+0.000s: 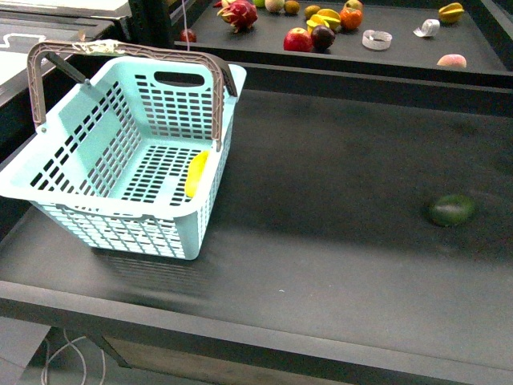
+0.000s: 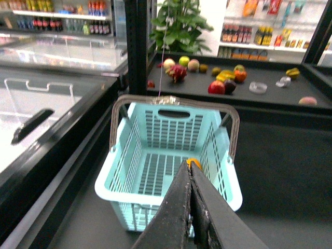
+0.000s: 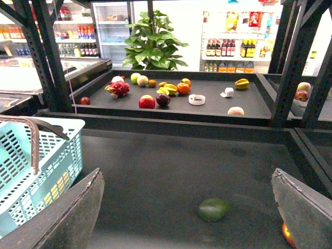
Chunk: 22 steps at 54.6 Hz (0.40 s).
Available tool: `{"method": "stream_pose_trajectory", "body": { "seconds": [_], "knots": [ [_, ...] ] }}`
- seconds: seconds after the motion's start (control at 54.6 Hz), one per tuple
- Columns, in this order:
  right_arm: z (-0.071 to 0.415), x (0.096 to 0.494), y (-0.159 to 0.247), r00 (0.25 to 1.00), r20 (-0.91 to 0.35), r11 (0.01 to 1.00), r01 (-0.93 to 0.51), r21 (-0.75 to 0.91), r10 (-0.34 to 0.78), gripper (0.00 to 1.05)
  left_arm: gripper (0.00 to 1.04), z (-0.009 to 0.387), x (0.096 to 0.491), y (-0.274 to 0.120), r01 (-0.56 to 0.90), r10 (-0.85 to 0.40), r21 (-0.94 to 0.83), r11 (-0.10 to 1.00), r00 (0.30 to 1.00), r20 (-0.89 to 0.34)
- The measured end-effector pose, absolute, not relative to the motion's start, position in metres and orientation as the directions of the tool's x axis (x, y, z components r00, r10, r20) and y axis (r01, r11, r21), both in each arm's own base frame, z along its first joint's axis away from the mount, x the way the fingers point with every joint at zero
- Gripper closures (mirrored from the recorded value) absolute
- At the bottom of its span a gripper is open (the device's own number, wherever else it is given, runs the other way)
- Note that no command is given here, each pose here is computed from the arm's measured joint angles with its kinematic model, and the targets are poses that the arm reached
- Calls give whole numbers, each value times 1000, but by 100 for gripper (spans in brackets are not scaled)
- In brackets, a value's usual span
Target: Pick mango with right arm and hold basket with left
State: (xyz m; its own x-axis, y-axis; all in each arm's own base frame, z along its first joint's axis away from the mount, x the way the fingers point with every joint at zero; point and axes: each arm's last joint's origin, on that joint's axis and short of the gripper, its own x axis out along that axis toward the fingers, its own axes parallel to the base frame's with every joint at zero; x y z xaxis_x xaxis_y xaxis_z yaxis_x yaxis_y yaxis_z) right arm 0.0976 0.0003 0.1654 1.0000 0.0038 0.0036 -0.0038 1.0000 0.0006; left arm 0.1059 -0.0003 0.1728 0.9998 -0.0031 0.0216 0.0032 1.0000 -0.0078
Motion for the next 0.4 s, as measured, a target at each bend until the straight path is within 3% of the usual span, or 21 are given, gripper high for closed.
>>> {"method": "stream_pose_trajectory", "body": {
  "seconds": [0.403],
  "knots": [
    [165,98,0,1000,4,1000,-4,1,4,8,103,170,97,0,3,-3,-8,1000,1000,19]
  ]
}}
